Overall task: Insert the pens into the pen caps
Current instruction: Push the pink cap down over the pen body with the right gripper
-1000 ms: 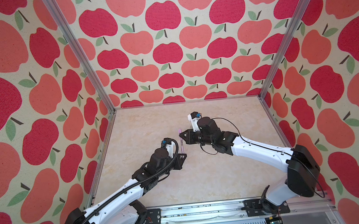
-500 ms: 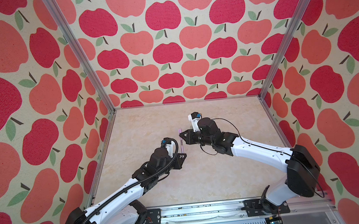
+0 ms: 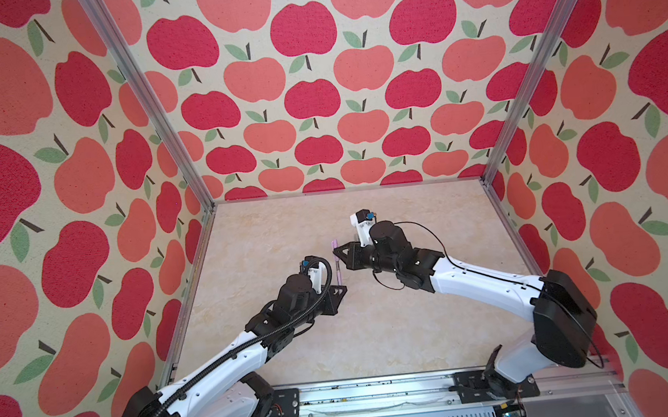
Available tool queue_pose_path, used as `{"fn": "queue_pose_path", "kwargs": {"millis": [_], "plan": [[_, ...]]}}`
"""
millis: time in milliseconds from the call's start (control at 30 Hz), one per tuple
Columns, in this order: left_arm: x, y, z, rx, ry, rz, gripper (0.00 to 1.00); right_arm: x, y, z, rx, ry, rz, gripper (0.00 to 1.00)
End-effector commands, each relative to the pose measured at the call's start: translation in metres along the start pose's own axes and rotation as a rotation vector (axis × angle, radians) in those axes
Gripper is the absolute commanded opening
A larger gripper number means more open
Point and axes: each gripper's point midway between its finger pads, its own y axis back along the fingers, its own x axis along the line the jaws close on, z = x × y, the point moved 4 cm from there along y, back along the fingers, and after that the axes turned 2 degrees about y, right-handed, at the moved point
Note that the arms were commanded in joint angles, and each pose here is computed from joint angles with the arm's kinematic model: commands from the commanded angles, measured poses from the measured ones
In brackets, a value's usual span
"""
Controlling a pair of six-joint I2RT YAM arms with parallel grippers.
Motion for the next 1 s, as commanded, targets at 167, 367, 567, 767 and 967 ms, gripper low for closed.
{"fn": "queue_pose_path", "kwargs": {"millis": [167,367,567,767,967], "plan": [[-0.018,0.012,0.039,-0.153,-0.057,-0.065,0.01,0.014,0.011,-0.024,0.097,0.054,0.091,0.05],[-0.019,0.019,0.044,-0.172,-0.066,-0.065,0.01,0.013,0.014,-0.027,0.103,0.065,0.086,0.05],[-0.019,0.023,0.047,-0.171,-0.078,-0.071,0.01,0.012,0.014,-0.029,0.114,0.064,0.090,0.05],[-0.025,0.026,0.051,-0.165,-0.106,-0.104,0.01,0.015,0.018,-0.032,0.123,0.079,0.112,0.05],[-0.031,0.031,0.056,-0.176,-0.140,-0.135,0.01,0.021,0.023,-0.032,0.122,0.098,0.152,0.04]]}}
